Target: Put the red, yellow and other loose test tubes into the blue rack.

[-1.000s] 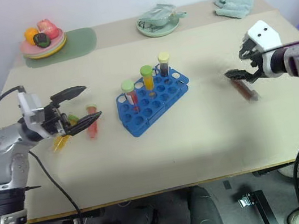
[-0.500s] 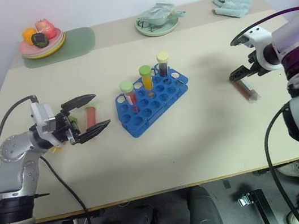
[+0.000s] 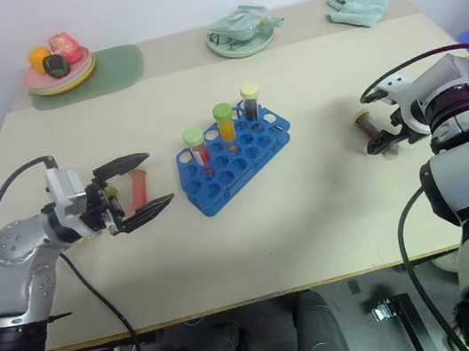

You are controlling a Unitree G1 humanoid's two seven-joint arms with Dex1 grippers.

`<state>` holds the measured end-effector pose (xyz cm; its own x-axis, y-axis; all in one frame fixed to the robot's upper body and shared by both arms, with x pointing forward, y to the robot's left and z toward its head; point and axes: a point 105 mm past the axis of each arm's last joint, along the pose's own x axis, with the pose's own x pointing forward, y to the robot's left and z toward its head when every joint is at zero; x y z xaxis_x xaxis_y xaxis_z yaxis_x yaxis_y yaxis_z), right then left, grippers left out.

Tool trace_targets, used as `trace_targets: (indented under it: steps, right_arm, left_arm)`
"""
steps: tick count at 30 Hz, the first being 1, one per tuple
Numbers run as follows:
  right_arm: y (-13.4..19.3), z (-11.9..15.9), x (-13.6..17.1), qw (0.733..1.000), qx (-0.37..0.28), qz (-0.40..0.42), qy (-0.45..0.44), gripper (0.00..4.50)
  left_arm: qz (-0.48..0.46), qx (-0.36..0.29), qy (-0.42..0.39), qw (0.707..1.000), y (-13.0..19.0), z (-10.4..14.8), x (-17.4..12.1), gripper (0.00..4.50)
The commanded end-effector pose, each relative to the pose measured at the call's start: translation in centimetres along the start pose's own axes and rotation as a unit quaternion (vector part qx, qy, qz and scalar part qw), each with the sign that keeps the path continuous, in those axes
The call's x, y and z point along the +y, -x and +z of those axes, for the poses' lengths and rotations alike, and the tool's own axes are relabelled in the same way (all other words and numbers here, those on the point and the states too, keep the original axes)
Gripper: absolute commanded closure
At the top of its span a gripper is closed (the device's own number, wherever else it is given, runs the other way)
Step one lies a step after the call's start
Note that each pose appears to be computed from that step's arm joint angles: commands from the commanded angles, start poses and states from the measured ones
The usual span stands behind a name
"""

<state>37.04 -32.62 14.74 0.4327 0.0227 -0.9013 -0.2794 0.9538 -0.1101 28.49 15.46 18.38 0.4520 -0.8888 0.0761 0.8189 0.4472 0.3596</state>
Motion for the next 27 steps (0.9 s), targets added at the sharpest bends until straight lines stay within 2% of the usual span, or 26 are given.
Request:
trace_targets:
  steps: [1,4,10,12,15,18,20,23,26,27]
  right_arm:
    - [0.4,0.8,-0.2,1.0,-0.021,-0.007,0.0,2.23]
    - [0.3,1.0,0.0,1.0,-0.027,-0.005,-0.003,3.65]
    - [1.1,1.8,0.3,0.999,-0.044,0.009,0.004,3.7]
    - [2.1,2.8,1.1,0.996,-0.077,0.047,0.003,3.7]
    - [3.9,5.0,1.4,0.981,-0.182,0.065,0.017,3.7]
    - [7.0,7.3,2.7,0.929,-0.356,0.104,-0.007,3.7]
    - [9.3,8.0,4.0,0.874,-0.478,0.089,0.004,3.7]
    - [9.5,7.4,8.6,0.818,-0.568,0.087,0.037,3.7]
    - [8.6,7.1,12.6,0.782,-0.615,0.091,0.039,3.7]
    - [8.2,7.2,13.3,0.774,-0.628,0.071,0.042,3.7]
  left_arm:
    - [0.005,-0.011,-0.014,1.0,0.4,1.3,0.3,0.0]
    - [0.006,-0.011,-0.014,1.0,0.3,1.3,0.4,0.0]
    - [0.006,-0.012,-0.018,1.0,0.0,1.7,0.8,0.0]
    - [0.006,-0.013,-0.021,1.0,-0.1,1.7,0.9,0.0]
    - [0.007,-0.014,-0.022,1.0,-0.1,1.9,1.0,0.0]
    - [0.012,-0.016,-0.02,1.0,0.1,2.0,1.3,0.0]
    - [0.015,-0.014,-0.021,1.0,0.3,1.9,1.5,0.0]
    - [0.019,-0.012,-0.022,1.0,0.5,1.9,2.0,0.0]
    - [0.019,-0.011,-0.023,0.999,0.5,1.8,2.6,0.0]
    - [0.016,-0.008,-0.028,0.999,0.5,1.8,2.7,0.0]
